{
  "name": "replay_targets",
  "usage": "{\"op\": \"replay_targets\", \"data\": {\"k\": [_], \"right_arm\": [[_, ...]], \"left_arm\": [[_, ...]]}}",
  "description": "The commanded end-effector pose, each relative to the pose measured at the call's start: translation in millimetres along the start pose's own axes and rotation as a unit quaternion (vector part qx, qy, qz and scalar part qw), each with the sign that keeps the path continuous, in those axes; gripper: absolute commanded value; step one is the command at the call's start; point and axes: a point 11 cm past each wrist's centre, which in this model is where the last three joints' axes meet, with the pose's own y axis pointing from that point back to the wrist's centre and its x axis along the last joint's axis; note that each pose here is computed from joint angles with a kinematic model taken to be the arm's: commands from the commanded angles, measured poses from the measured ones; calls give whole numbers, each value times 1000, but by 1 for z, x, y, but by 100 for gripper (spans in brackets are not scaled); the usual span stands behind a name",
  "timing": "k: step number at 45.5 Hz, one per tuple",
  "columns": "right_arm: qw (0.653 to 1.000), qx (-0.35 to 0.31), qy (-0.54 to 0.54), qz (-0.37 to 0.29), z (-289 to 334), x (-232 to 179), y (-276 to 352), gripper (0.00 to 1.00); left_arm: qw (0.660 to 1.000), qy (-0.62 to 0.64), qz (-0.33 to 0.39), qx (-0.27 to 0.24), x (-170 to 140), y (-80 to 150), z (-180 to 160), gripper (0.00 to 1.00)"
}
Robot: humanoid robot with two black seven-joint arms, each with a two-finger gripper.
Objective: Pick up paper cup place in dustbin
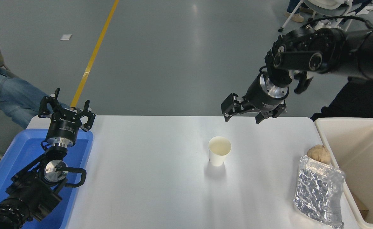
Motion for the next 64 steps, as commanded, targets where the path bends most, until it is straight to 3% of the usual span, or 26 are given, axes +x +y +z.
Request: {"op": "replay_targets", "data": {"k": [1,64], "right_arm": [[1000,14,-11,-7,-1,-12,-47,100],[995,4,-91,32,56,-38,-137,100]], "left_arm": [[1000,0,0,0,0,0,0,99],[1000,0,0,0,0,0,0,99]]}}
